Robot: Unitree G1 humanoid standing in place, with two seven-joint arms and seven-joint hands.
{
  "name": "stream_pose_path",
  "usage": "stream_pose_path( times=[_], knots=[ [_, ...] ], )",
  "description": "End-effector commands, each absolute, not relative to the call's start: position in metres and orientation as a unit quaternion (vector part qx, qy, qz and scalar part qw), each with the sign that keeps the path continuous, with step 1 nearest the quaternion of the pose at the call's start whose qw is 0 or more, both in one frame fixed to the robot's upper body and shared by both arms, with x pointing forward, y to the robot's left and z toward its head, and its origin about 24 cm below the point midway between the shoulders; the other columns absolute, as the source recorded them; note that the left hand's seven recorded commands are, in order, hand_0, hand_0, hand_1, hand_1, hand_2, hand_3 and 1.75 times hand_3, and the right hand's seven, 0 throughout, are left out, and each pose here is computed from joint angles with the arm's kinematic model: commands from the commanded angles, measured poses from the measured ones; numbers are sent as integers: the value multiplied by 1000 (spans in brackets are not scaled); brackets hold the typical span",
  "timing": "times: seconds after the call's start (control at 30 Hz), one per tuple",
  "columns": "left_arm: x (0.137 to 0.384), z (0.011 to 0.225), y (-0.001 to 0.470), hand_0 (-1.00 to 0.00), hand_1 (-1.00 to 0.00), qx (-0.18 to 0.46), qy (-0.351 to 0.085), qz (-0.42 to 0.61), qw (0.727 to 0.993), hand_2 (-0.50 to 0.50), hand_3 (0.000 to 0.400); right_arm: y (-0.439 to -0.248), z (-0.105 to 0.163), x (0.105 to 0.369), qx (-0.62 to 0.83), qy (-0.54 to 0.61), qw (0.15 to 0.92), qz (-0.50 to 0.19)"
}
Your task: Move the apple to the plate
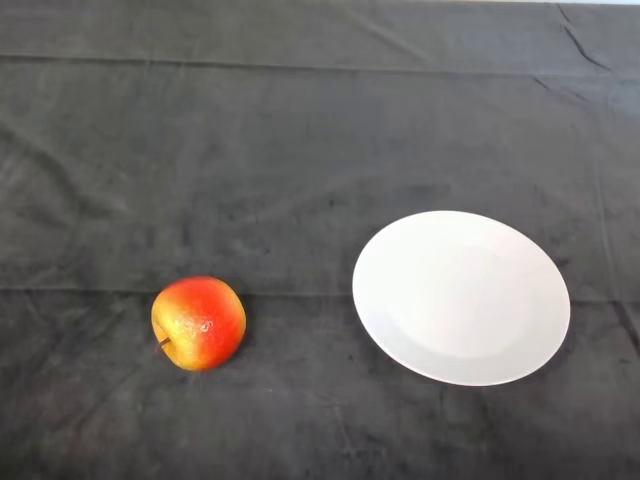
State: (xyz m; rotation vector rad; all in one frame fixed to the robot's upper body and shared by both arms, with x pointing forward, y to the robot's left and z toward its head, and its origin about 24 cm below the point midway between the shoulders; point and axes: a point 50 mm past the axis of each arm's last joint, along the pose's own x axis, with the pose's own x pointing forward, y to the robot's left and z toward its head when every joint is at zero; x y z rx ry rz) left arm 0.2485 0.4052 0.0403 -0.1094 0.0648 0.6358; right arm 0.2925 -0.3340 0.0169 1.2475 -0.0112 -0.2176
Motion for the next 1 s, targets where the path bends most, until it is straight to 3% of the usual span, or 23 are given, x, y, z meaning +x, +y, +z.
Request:
stream_pose_path(
  times=[0.03,0.43,1.0],
  knots=[
    [265,50,394,0,0,-43,16,274,961,0,0,-341,21,291,580,-15,807,-108],
    [284,45,365,0,0,-19,30,171,985,0,0,-341,21,291,580,-15,807,-108],
    [299,39,333,0,0,15,44,60,997,0,0,-341,21,291,579,-15,808,-109]
  ],
)
